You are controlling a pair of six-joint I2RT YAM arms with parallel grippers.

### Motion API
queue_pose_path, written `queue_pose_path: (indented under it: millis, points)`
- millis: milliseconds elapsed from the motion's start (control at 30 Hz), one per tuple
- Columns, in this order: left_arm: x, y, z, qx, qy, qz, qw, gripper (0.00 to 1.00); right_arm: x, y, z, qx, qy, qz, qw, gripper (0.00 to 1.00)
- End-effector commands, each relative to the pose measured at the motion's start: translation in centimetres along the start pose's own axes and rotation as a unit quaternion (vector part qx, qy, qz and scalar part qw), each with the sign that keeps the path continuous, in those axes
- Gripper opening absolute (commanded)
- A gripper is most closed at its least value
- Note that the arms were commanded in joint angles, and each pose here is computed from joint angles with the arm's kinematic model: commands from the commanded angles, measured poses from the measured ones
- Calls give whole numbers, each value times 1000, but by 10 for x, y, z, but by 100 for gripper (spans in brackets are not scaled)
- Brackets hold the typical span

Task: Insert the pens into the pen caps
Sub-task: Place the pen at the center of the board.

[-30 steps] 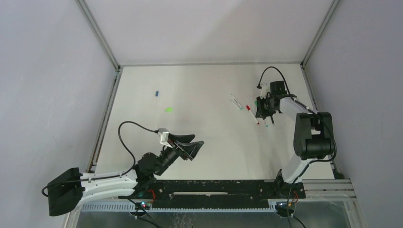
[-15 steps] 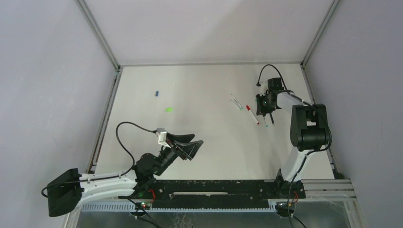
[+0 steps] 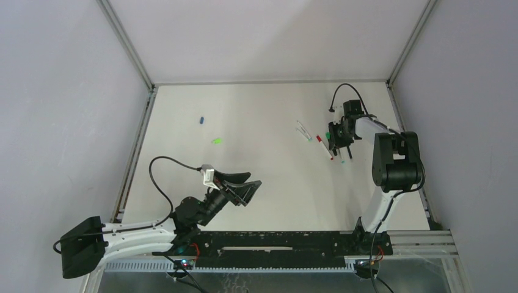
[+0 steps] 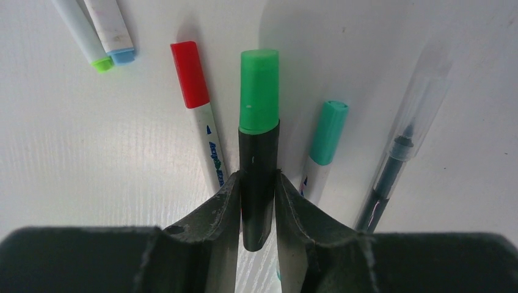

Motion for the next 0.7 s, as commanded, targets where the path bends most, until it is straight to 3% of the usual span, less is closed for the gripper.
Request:
queue_pose_path:
  millis: [0,667]
  points:
    - [1,0,3,-11,-4,8,1000,76,7,-3,4,4,-5,-3,1000,33]
    - [10,-10,1,-15,-2,-7,1000,77,28,6,61,9,-81,40,996,39]
Point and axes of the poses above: each gripper's point midway between its finger pads, its own z axis back along the fingers, its own y axis along the line the jaws close on, x = y × z, the point moved 8 cm from there along z, back along the fingers, and after that the axes turned 12 degrees about z, right-handed, at the moved point
